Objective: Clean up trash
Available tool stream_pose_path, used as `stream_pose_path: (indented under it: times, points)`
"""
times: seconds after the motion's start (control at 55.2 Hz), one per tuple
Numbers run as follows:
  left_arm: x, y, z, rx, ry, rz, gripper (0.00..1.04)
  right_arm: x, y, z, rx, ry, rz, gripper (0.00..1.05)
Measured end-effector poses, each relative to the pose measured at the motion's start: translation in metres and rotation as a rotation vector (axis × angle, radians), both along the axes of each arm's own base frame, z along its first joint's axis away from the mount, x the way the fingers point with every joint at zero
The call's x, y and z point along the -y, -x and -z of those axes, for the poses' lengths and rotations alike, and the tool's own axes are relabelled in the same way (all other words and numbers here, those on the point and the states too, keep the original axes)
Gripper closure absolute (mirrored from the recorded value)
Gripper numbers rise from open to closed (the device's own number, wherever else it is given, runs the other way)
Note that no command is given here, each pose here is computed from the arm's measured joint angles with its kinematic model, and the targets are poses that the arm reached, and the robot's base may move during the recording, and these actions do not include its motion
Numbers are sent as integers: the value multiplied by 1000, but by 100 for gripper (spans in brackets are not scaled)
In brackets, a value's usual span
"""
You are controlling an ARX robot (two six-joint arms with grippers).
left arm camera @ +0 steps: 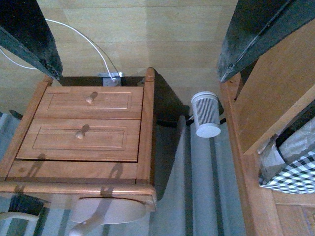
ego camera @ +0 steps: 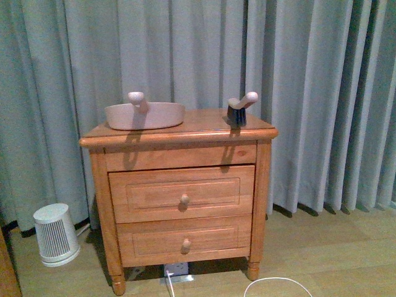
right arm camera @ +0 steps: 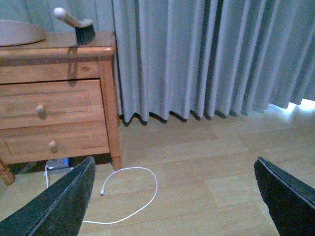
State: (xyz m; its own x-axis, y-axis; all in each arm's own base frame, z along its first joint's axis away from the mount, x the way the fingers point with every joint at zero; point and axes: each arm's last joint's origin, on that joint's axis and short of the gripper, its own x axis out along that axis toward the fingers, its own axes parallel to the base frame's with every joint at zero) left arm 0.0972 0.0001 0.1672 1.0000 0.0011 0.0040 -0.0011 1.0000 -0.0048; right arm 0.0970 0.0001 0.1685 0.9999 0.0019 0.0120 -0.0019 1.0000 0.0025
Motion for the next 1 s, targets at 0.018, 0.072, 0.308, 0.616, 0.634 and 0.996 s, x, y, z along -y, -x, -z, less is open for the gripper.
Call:
stream_pose_path:
  times: [0.018,0.072,0.308,0.616,0.634,0.996]
  points:
    - [0,0,0,0,0,0,8,0,0,0,0,0,0,7]
    - [0,0,0,0,0,0,8,0,0,0,0,0,0,7]
    - [0,0,0,0,0,0,8,0,0,0,0,0,0,7]
    - [0,0,0,0,0,0,8,0,0,0,0,0,0,7]
    - [0,0,0,0,0,0,8,0,0,0,0,0,0,7]
    - [0,0,0,0,0,0,8,0,0,0,0,0,0,7]
